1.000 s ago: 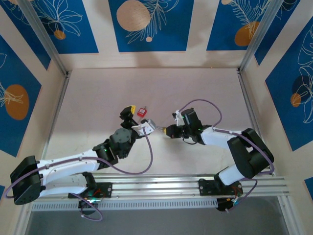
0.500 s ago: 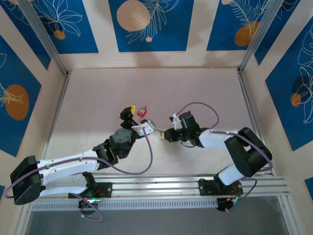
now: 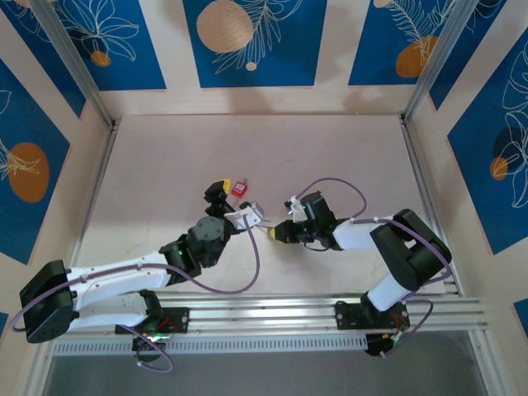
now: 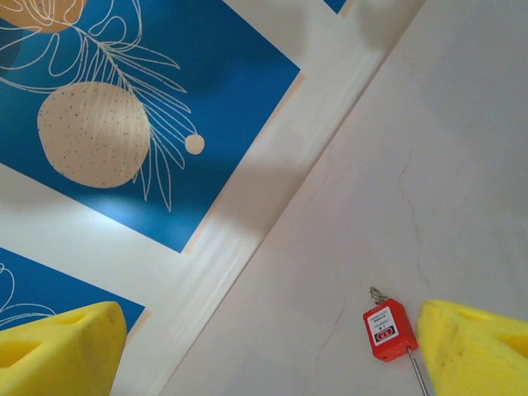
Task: Unlock with the key
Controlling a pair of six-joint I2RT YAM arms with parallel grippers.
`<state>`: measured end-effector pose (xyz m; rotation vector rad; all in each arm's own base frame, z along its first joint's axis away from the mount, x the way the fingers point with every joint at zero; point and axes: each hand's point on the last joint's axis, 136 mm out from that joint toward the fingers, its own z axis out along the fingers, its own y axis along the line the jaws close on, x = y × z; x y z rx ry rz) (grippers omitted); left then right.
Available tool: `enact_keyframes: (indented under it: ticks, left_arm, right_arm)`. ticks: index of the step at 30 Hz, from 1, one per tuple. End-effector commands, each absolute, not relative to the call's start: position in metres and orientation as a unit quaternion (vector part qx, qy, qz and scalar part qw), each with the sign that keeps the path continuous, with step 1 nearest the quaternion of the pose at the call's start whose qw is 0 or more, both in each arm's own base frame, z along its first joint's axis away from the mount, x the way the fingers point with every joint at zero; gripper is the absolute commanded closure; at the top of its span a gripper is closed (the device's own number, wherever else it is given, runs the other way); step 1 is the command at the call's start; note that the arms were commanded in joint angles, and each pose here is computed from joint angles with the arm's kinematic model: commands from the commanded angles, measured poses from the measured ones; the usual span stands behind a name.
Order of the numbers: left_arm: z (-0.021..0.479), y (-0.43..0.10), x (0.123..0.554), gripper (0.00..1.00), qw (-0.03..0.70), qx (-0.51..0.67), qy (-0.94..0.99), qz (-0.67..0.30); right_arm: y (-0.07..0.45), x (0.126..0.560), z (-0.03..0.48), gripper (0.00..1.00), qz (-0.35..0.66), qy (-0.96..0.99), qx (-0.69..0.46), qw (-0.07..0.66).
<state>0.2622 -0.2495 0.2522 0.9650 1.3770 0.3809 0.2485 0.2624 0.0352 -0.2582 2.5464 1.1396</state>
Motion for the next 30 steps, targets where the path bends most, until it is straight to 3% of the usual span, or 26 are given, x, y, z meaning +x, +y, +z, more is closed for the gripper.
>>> enact_keyframes:
  ticks: [1,7,20,30]
  left_arm:
    - [0.253,-0.25,0.261,0.1,0.658,0.41,0.613,0.154]
    - [0.248,-0.252,0.259,0.1,0.655,0.411,0.616,0.151]
    - [0.245,-0.255,0.259,0.1,0.653,0.415,0.615,0.15]
    - [0.247,-0.256,0.257,0.1,0.655,0.414,0.614,0.147]
  right_arm:
    - [0.263,0.243,0.034,0.93,0.424,0.89,-0.076,0.149]
    - [0.261,0.243,0.019,0.92,0.429,0.897,-0.035,0.105]
    - [0.245,0.25,-0.007,0.87,0.38,0.919,0.055,0.085]
    - [0.237,0.247,-0.019,0.75,0.355,0.928,0.102,0.055]
